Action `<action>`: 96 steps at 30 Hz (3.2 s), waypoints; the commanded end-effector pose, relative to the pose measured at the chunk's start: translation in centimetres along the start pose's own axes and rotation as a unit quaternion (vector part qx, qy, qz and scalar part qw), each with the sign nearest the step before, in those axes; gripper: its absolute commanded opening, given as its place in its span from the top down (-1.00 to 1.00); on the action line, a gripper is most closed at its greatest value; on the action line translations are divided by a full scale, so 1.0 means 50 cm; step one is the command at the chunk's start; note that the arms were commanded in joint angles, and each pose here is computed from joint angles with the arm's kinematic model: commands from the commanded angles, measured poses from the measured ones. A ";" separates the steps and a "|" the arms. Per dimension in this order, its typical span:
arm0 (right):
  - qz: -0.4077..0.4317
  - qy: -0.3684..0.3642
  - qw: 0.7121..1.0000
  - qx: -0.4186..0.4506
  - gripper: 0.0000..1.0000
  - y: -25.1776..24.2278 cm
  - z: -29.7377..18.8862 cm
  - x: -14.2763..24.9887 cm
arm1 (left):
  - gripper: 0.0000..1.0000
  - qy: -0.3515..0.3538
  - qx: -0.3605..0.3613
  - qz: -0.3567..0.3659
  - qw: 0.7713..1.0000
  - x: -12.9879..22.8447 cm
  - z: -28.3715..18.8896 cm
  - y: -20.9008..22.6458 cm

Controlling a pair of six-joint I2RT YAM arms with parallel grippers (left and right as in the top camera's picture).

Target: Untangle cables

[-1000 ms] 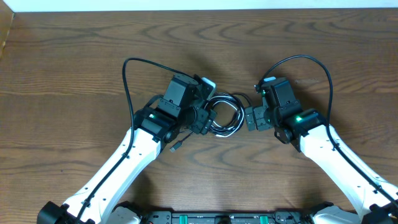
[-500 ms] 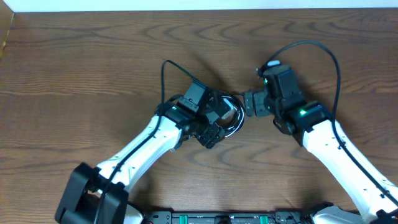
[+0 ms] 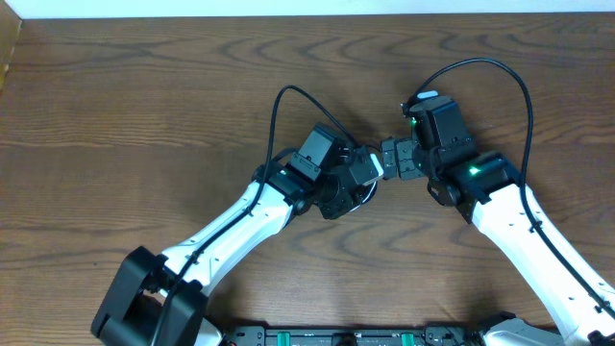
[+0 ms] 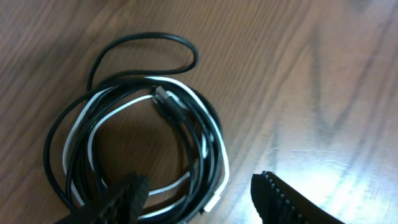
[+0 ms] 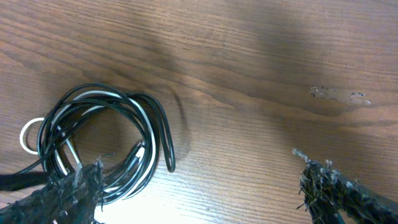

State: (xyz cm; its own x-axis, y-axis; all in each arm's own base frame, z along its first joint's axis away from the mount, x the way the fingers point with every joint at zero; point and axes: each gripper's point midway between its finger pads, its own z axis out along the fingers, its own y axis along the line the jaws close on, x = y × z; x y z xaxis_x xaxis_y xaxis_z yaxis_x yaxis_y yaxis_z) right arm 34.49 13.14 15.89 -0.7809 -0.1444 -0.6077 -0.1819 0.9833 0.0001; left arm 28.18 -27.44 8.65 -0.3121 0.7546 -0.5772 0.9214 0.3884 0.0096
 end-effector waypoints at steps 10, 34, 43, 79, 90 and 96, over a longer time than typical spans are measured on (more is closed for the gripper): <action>0.001 -0.006 1.000 -0.019 -0.98 0.015 -0.014 -0.009 | -0.13 0.032 -0.003 0.004 0.999 0.034 0.068 0.021; -0.001 0.016 1.000 -0.014 -0.98 0.010 -0.014 0.012 | 0.21 0.027 -0.014 -0.001 1.000 0.047 0.113 0.055; 0.002 0.018 1.000 -0.014 -0.99 0.010 -0.014 0.014 | 0.19 0.015 0.008 -0.006 1.000 0.042 0.111 0.046; 0.003 0.019 1.000 -0.013 -0.99 0.009 -0.014 0.016 | 0.85 0.041 0.035 -0.018 0.998 0.081 0.148 0.030; 0.003 0.019 1.000 -0.011 -0.98 0.008 -0.014 0.015 | 0.85 -0.066 -0.042 0.023 0.997 -0.060 -0.013 0.061; 0.003 0.019 1.000 -0.011 -0.99 0.008 -0.014 0.015 | 0.85 -0.142 -0.082 0.049 0.985 -0.135 -0.139 0.055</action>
State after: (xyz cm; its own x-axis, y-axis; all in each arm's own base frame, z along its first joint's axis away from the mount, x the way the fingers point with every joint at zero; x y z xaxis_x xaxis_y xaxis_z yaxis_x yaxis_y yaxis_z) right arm 33.57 13.66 16.94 -0.7876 -0.1378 -0.6006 -0.2024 0.9784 0.0409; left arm 31.62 -27.07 13.31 -0.2133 0.6833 -0.6982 0.8905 0.4300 0.1488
